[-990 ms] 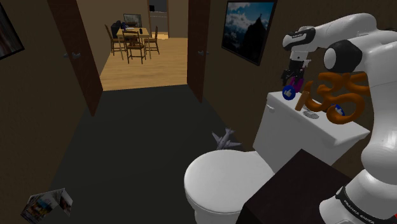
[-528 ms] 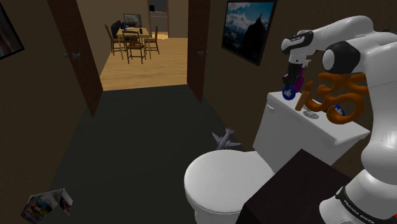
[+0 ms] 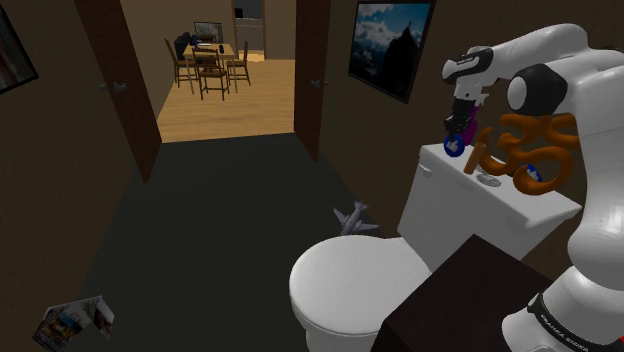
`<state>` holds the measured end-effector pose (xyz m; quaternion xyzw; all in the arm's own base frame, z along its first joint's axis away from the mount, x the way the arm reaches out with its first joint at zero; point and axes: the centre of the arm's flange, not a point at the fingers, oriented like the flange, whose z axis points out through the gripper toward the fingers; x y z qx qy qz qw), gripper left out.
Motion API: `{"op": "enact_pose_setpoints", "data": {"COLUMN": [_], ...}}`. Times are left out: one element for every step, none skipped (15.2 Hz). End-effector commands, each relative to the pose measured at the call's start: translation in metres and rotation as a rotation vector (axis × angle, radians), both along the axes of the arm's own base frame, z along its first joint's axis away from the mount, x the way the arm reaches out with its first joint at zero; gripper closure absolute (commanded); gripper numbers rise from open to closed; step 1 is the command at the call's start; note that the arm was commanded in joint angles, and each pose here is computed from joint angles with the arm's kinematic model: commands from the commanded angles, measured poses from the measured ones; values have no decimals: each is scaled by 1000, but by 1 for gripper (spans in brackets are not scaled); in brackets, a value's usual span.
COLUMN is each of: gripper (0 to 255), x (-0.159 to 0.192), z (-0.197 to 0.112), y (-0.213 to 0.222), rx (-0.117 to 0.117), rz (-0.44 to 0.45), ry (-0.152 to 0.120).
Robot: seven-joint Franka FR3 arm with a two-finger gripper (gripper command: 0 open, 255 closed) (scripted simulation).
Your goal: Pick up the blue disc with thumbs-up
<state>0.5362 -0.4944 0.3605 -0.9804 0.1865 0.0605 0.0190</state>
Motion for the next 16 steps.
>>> {"op": "enact_pose_setpoints", "data": {"gripper": [255, 255, 255, 255, 255, 255, 255, 255, 255, 255, 255, 255, 255, 255, 255, 255], "x": [0, 0, 0, 0, 0, 0, 0, 0, 0, 0, 0, 0, 0, 0, 0, 0], "z": [8, 13, 18, 24, 29, 34, 39, 45, 50, 55, 61, 66, 71, 76, 77, 77], "y": [-1, -1, -1, -1, -1, -1, -1, -1, -1, -1, -1, -1, -1, -1, -1, -1], "rx": [0, 0, 0, 0, 0, 0, 0, 0, 0, 0, 0, 0, 0, 0, 0, 0], "rz": [0, 0, 0, 0, 0, 0, 0, 0, 0, 0, 0, 0, 0, 0, 0, 0], "ry": [0, 0, 0, 0, 0, 0, 0, 0, 0, 0, 0, 0, 0, 0, 0, 0]}}
